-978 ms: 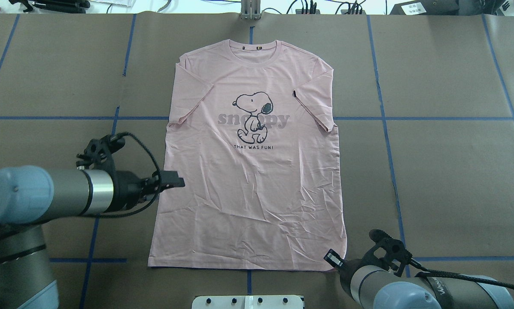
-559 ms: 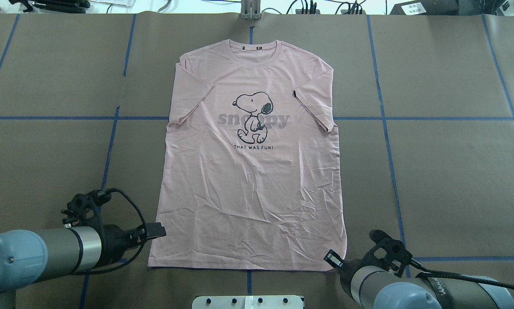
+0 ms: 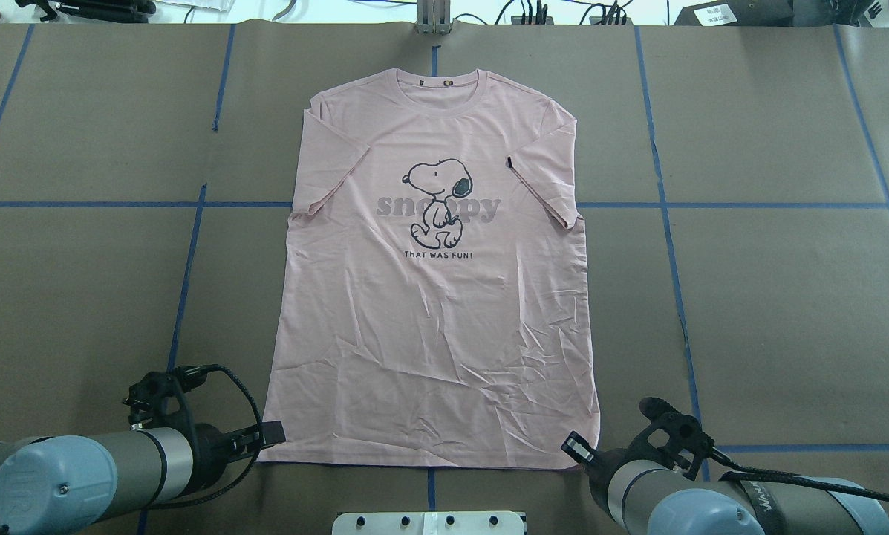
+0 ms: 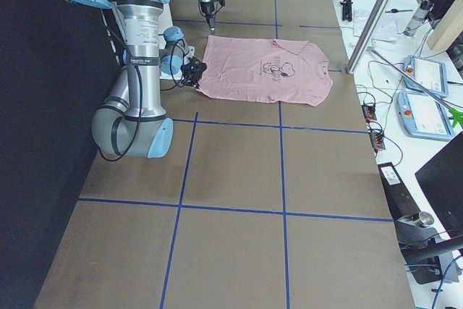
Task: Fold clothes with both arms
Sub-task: 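Grasp both hem corners nearest the robot with both grippers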
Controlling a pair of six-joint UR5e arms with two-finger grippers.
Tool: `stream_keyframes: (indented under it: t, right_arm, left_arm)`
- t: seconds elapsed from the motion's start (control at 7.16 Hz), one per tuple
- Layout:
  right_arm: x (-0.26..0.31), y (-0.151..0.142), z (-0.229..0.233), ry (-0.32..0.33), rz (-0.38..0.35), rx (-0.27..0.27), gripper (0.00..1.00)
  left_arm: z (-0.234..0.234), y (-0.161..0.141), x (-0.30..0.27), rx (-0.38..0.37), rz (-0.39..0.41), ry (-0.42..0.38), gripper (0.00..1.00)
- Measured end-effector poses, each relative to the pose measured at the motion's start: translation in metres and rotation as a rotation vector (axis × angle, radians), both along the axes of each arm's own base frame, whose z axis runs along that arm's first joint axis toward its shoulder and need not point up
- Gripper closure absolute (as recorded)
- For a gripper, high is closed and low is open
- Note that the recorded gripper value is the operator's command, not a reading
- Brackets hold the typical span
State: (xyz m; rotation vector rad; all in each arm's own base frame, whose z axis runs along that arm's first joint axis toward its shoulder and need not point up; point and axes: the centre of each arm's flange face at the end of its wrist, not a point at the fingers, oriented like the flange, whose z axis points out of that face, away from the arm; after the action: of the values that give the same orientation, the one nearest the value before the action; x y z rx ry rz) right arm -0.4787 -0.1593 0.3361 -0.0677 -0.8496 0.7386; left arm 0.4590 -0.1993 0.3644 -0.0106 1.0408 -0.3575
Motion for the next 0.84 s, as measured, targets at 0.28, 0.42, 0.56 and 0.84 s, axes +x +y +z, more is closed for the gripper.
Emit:
stream_keyframes:
  t: [0.28, 0.42, 0.56, 0.84]
  right_arm:
    - [0.0, 0.0, 0.0, 0.0, 0.001, 0.0, 1.0]
    - [0.0, 0.0, 0.0, 0.0, 0.001, 0.0, 1.0]
    - [0.0, 0.0, 0.0, 0.0, 0.001, 0.0, 1.0]
    - [0.0, 0.0, 0.0, -0.001, 0.002, 0.001, 1.0]
  left_arm:
    - [0.007, -0.002, 0.018, -0.001, 0.002, -0.016, 0.22]
    - [0.011, -0.002, 0.024, -0.002, 0.002, -0.024, 0.35]
    - [0.013, -0.002, 0.026, -0.003, 0.003, -0.028, 0.81]
    - [0.012, -0.002, 0.026, -0.004, 0.005, -0.026, 1.0]
